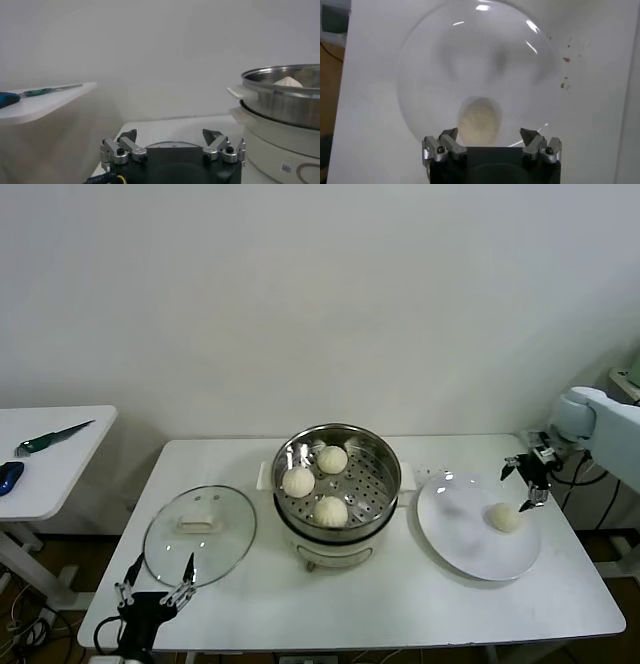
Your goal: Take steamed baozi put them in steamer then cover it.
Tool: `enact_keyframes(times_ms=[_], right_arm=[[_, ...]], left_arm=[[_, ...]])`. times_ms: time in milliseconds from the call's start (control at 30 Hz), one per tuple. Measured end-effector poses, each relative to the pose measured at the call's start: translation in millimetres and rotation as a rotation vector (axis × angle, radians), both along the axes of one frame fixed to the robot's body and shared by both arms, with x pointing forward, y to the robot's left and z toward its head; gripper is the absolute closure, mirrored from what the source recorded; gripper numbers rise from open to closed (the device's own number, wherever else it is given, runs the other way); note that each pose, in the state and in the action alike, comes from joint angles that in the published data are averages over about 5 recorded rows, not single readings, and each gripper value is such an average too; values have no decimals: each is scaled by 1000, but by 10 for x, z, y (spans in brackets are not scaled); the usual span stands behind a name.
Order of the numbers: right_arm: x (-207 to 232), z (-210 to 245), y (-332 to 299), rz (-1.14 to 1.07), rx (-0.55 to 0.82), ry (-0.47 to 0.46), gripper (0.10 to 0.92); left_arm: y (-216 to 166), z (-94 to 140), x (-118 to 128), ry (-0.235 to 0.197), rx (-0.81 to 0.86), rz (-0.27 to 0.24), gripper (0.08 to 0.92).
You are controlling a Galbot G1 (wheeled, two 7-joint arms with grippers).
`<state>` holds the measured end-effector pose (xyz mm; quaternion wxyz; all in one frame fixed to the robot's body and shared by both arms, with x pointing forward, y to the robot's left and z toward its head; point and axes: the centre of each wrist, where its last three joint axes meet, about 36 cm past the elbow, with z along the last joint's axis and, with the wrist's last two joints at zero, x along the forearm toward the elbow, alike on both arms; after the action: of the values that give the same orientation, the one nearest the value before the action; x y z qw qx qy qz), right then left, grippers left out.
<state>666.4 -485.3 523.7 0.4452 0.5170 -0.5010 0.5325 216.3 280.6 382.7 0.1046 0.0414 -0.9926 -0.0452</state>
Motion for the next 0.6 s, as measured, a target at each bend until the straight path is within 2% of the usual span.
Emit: enact_keyframes(times_ms=[600], right_arm=[[-63, -542, -74, -69, 9, 9, 205]], left_arm=[[-7, -18, 34, -1, 0, -2, 177]])
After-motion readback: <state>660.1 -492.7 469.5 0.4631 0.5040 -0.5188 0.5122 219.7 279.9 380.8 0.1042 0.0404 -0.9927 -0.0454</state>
